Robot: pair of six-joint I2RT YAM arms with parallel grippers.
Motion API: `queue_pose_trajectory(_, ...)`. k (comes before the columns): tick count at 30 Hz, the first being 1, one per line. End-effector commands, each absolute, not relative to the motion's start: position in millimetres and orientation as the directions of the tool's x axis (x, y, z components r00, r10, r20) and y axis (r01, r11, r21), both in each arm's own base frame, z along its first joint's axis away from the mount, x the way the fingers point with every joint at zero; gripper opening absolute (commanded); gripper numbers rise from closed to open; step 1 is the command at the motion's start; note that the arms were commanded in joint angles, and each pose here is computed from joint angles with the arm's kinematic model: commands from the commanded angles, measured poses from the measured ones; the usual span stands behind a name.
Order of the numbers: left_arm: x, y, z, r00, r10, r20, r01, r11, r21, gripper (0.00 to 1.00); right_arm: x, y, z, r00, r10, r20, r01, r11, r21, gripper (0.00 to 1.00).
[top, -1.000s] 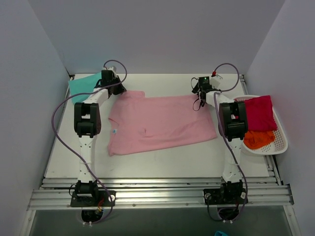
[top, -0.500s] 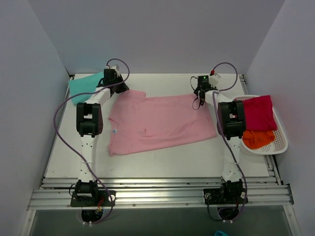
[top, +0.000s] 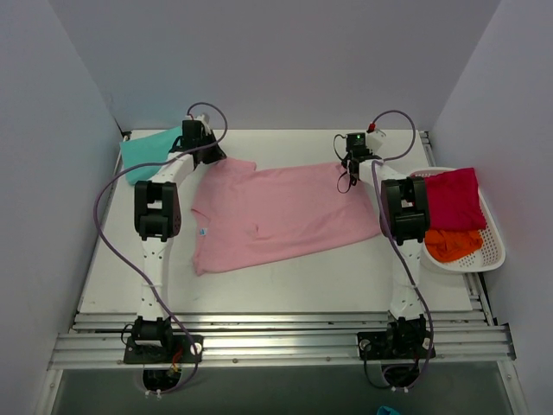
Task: Fold and stack the t-shirts
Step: Fold the tshirt
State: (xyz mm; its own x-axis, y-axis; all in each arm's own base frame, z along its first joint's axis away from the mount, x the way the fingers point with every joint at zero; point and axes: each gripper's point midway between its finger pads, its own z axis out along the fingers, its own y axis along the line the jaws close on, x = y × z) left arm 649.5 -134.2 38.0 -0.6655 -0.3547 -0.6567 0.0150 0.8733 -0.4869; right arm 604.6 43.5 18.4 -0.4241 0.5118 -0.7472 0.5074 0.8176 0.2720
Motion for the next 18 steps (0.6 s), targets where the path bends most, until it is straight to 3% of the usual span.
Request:
queue_pose_trajectory(1, 660, -139, 73, -0.625, -0.33, -0.707, 0.078, 0.875, -0.478, 0.02, 602, 43, 24, -0.436, 0.507, -0.743, 0.509, 0.821, 0.261, 0.0)
queue_pose_trajectory(9, 648, -139, 131, -0.572, -0.303, -0.762, 0.114, 0.891, -0.44, 0.02, 604, 39, 63, -0.39, 0.503, -0.771, 0.496, 0.821, 0.284, 0.0)
queue_pose_trajectory(18, 617, -139, 152, -0.56, -0.27, -0.783, 0.109, 0.913, -0.392, 0.02, 592, 39, 88, -0.371, 0.506, -0.779, 0.483, 0.821, 0.303, 0.0)
